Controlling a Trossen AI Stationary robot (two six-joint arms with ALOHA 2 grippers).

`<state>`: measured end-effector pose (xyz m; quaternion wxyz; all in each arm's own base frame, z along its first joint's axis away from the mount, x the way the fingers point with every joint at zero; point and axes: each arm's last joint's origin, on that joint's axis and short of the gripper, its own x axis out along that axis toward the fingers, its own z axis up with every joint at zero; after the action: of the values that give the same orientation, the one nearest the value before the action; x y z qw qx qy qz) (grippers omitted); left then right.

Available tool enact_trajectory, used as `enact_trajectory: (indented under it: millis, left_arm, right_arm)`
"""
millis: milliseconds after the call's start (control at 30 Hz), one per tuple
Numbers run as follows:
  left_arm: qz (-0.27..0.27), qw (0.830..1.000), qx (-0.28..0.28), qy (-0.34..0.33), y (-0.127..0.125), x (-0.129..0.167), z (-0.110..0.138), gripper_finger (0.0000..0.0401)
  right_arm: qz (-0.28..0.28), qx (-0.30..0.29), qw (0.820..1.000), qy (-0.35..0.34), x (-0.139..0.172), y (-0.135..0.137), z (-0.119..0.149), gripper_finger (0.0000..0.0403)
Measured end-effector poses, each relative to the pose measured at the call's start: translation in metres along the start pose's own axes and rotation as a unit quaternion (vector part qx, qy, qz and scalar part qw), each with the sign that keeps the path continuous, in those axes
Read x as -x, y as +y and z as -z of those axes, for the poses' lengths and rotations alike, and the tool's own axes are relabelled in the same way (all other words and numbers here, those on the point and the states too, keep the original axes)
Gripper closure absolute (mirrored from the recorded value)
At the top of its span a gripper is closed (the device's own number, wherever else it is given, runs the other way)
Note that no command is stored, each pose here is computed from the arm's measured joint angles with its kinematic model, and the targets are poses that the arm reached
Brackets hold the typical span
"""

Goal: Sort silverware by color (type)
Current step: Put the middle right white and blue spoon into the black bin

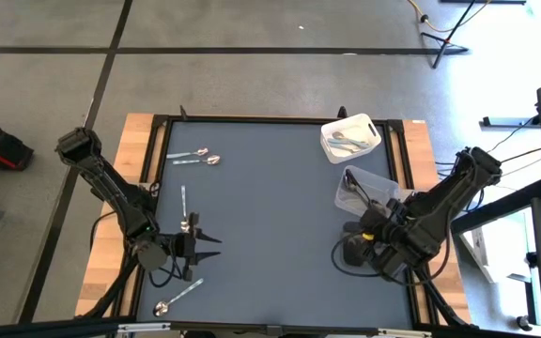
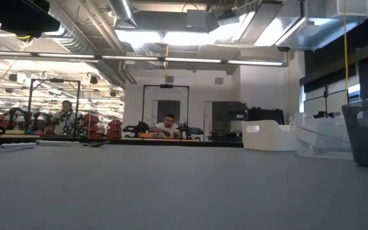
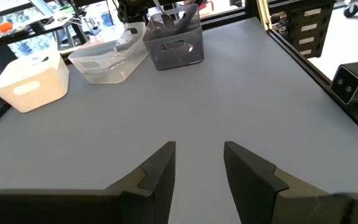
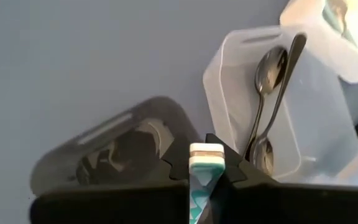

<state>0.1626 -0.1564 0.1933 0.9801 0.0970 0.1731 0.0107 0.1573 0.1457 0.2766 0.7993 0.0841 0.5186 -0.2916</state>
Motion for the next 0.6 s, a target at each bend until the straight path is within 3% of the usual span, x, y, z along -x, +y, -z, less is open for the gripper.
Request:
enact_trajectory:
  millis: [400, 600]
  left_arm:
    - [0.001, 1.0, 0.0, 0.0, 0.0, 0.0, 0.0, 0.0269]
    - [0.002, 1.0, 0.0, 0.001, 0.0, 0.0, 0.0, 0.0269]
  right_arm:
    - [-0.01, -0.024, 0.996, 0.086, -0.03, 0.005, 0.021, 0.0393]
    - [-0.016, -0.046, 0.994, 0.093, -0.043, 0.006, 0.028, 0.0364]
